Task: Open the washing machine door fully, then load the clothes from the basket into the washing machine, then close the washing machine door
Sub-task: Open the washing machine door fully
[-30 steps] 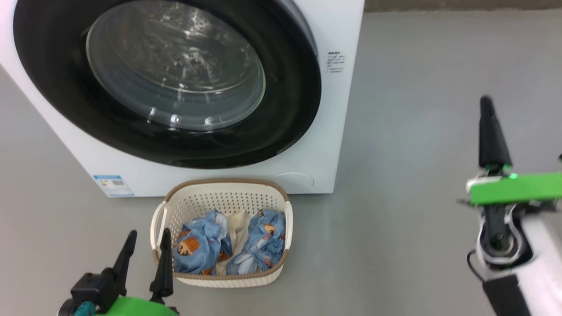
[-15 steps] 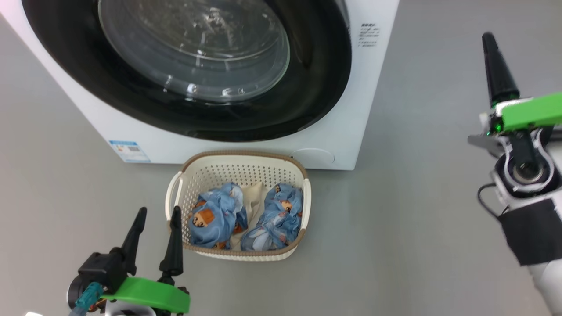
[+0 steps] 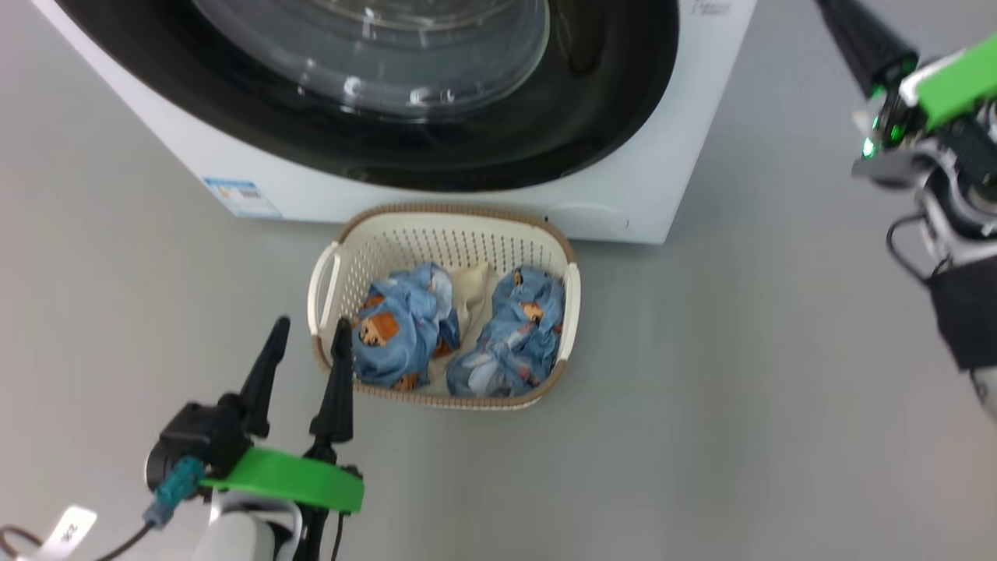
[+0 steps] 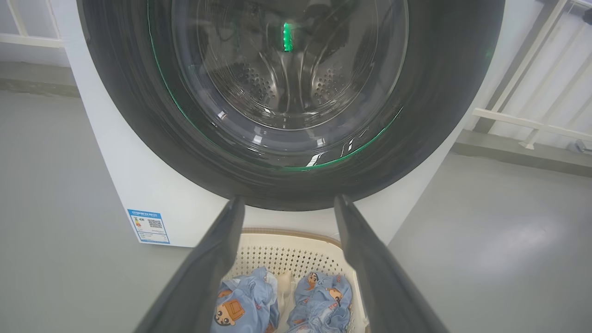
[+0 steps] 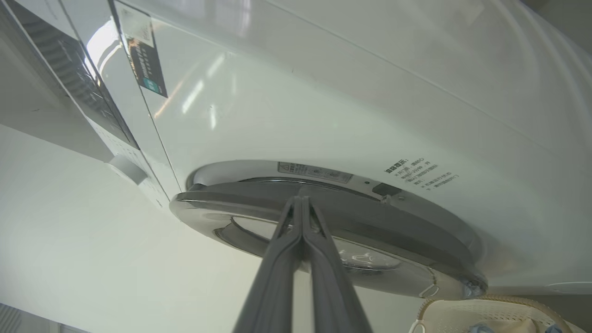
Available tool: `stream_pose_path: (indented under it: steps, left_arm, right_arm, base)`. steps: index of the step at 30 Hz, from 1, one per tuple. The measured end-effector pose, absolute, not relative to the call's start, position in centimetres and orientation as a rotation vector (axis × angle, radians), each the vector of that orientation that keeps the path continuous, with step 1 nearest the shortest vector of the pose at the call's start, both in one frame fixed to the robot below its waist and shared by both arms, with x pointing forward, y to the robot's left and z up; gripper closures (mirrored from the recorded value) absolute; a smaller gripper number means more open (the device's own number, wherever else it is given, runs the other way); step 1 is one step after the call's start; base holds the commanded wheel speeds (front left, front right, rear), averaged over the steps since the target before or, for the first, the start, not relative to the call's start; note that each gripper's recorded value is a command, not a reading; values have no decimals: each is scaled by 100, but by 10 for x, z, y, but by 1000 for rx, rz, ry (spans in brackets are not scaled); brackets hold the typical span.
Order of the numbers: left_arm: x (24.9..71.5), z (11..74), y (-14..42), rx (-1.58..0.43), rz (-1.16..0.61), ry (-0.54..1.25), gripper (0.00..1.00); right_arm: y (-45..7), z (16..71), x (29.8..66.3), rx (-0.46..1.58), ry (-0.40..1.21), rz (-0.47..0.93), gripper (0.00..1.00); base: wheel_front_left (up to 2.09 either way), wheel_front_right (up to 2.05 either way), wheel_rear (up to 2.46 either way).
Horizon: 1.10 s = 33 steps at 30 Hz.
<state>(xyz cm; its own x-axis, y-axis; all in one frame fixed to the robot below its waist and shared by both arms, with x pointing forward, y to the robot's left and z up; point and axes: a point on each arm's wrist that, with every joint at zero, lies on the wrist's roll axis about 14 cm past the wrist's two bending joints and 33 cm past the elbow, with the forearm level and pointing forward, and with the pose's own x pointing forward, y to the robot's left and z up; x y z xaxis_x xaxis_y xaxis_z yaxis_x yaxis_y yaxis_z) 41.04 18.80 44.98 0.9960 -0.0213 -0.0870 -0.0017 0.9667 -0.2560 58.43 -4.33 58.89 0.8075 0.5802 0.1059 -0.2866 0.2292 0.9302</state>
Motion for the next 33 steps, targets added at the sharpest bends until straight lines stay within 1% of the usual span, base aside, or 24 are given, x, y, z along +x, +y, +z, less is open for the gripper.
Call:
stream_pose_path:
  steps: [5, 9, 16, 21, 33]
  left_arm:
    - [427, 447, 184, -258, -25, 89, 0]
    - [435, 441, 183, -259, -31, 102, 0]
    - [439, 430, 188, -268, -11, 127, 0]
    - [440, 422, 189, -265, -6, 145, 0]
    - [451, 415, 191, -273, -1, 155, 0]
  right_arm:
    - [-29, 596, 605, 1193, 313, 676, 100]
    - [-18, 584, 616, 1192, 381, 712, 100]
    - [5, 568, 625, 1185, 497, 792, 100]
    - [16, 558, 630, 1176, 554, 818, 100]
    - [35, 550, 645, 1135, 587, 864, 100]
  base:
    - [0, 0, 0]
    - [0, 0, 0]
    - [0, 0, 0]
    - [0, 0, 0]
    - [0, 0, 0]
